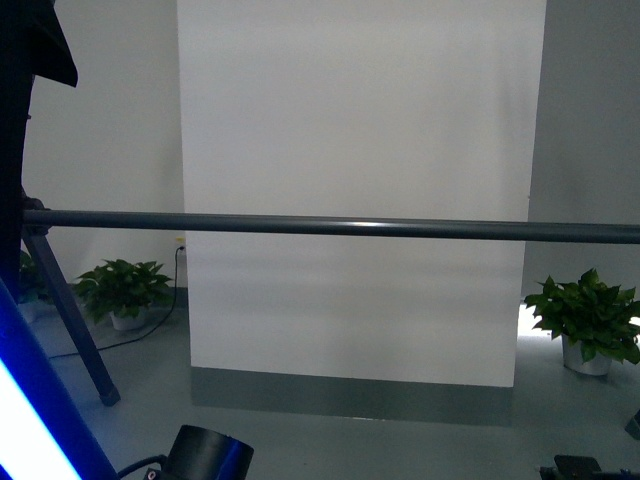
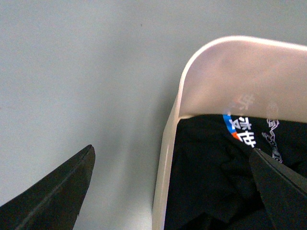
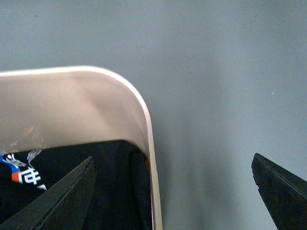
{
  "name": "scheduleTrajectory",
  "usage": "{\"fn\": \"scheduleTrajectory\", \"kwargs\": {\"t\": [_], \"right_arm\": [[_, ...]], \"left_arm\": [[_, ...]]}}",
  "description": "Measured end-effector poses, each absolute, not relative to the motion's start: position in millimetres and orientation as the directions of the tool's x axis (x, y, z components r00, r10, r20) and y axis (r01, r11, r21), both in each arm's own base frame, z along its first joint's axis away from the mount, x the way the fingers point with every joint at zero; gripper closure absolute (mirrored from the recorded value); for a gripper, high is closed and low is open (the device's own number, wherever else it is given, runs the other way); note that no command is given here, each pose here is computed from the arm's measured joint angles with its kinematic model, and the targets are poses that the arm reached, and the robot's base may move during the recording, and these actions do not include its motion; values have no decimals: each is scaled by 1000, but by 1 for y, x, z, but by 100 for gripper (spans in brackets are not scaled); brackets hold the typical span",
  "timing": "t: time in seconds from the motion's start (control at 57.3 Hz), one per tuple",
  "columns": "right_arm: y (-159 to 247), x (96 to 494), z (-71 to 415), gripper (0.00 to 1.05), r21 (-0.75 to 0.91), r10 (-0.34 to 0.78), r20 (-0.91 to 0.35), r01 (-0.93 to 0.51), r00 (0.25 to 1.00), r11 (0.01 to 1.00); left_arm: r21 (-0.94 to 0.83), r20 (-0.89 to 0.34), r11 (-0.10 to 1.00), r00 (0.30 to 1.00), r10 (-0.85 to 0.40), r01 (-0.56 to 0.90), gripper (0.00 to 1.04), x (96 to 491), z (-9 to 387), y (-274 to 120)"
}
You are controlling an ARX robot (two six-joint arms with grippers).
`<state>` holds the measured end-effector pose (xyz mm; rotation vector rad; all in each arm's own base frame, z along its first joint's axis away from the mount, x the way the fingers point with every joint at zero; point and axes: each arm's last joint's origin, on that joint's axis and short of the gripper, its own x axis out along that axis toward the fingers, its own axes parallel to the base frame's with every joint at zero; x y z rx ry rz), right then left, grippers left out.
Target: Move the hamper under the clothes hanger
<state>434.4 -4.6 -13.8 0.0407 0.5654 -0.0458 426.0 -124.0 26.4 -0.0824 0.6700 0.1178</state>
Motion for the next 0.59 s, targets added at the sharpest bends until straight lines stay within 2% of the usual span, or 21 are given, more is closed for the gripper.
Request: {"fn": "scheduleTrajectory", "kwargs": {"t": [0.21,0.594], "right_arm": [[-6,436,16,8,4,-35,-485,43,874,999],[-10,433,106,8,-86,-47,-333,19,942,996]], "left_arm": [[-15,-577,992,812,92,-123,7,431,52,-121],[38,-391,997,917,76,-66,7,443,149,-121]]}}
